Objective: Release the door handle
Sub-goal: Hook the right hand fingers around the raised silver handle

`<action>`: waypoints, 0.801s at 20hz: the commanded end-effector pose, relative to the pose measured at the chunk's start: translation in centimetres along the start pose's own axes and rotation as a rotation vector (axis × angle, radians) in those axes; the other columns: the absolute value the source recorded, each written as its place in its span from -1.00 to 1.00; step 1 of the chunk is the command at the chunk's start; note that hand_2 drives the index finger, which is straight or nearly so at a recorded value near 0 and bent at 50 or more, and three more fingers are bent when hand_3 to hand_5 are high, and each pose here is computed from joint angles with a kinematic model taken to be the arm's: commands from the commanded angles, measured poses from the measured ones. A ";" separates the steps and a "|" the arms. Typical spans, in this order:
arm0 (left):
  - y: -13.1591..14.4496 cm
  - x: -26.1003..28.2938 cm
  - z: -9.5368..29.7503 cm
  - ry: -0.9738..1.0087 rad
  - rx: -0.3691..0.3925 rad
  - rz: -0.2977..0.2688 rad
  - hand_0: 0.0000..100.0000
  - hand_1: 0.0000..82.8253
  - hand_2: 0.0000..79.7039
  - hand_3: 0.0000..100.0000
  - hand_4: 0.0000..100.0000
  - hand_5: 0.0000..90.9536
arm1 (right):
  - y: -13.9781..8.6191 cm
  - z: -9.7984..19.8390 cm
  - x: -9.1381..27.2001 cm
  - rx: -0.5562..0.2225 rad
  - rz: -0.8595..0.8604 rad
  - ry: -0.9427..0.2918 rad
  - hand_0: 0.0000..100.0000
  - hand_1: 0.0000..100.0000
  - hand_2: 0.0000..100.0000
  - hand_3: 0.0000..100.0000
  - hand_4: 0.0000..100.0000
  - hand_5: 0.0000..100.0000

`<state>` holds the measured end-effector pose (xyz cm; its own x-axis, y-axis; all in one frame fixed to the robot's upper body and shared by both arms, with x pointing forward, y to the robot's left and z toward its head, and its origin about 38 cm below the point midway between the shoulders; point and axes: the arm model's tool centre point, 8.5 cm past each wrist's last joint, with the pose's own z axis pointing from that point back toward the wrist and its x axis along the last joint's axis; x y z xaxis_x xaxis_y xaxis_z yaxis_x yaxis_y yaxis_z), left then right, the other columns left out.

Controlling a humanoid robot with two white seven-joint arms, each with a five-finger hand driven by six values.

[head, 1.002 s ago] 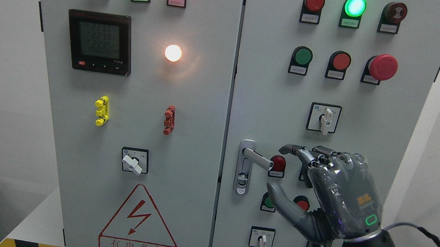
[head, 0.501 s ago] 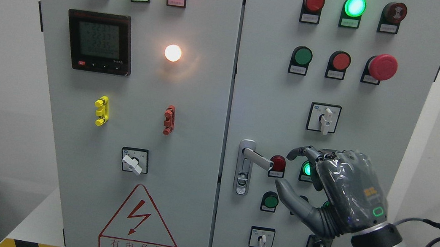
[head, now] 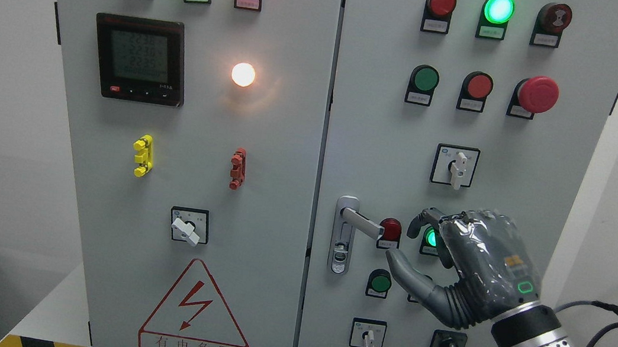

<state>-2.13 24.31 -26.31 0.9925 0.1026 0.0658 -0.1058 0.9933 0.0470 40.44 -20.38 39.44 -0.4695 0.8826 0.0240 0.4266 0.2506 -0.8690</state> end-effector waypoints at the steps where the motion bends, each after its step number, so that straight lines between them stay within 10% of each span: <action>1: -0.2 1.0 -0.1 -0.030 -0.005 0.001 -0.76 -0.06 -1.00 -1.00 -1.00 -1.00 | -0.1 -0.8 1.5 -0.005 -0.029 -0.023 -0.32 -0.72 0.02 1.00 0.92 1.00; 16: -0.2 1.0 -0.1 -0.030 -0.005 0.000 -0.76 -0.06 -1.00 -1.00 -1.00 -1.00 | 0.0 -2.3 3.0 -0.011 -0.069 0.024 -0.33 -0.67 0.10 1.00 0.93 1.00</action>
<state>-2.13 24.31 -26.31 0.9925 0.1027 0.0658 -0.1059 0.9933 0.0471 40.75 -18.28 40.37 -0.4626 0.8838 0.0704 0.4077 0.2826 -0.8683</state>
